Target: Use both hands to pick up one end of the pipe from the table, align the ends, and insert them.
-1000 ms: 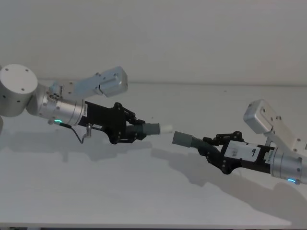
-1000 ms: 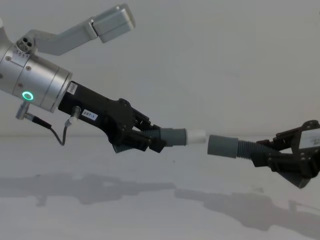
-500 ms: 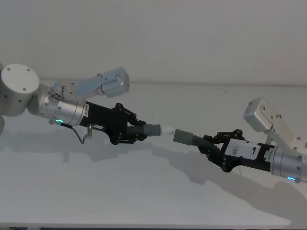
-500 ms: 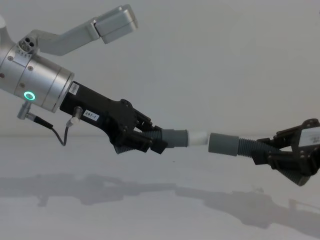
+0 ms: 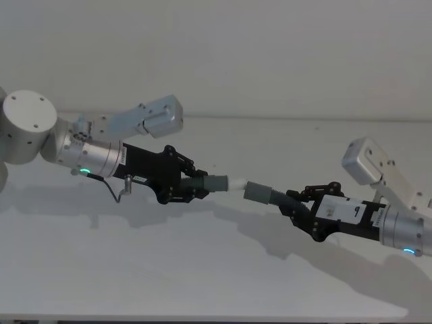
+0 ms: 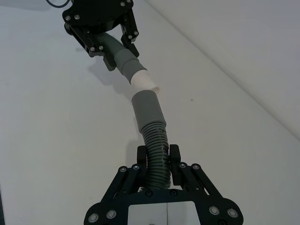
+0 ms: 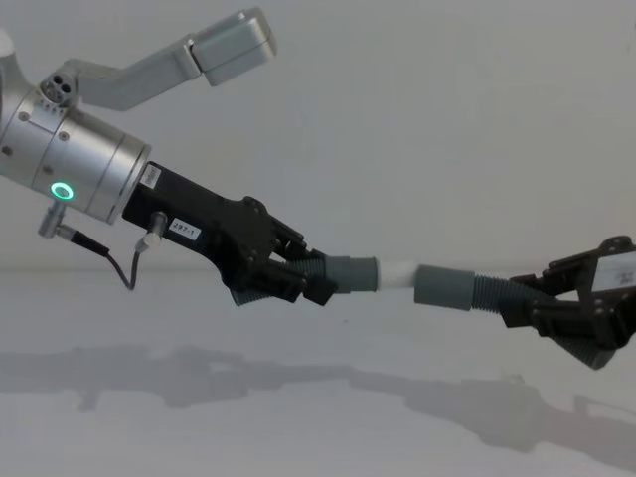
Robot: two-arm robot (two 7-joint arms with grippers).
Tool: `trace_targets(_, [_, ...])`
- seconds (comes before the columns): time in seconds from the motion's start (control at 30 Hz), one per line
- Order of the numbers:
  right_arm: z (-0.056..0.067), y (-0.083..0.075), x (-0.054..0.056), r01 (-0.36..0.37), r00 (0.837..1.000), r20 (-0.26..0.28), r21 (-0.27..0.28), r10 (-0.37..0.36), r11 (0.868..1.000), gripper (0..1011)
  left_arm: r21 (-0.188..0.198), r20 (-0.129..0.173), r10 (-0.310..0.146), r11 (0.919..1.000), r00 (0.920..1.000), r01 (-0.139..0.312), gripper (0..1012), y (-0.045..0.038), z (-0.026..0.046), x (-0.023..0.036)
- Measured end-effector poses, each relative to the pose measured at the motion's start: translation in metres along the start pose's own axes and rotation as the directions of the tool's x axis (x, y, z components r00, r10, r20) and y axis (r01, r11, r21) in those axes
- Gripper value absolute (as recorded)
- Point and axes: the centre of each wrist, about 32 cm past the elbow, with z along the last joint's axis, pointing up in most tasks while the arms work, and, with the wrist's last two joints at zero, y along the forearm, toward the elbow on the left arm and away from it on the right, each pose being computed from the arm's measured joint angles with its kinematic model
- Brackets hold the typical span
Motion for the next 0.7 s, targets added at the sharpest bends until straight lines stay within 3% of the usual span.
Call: trace_targets(0.7, [-0.0011, 0.0036, 0.0014, 0.005, 1.0, -0.005, 0.011, -0.005, 1.0, 284, 0.0, 0.008, -0.019, 0.9998, 0.9998, 0.019, 345, -0.0037, 0.0009, 0.0014])
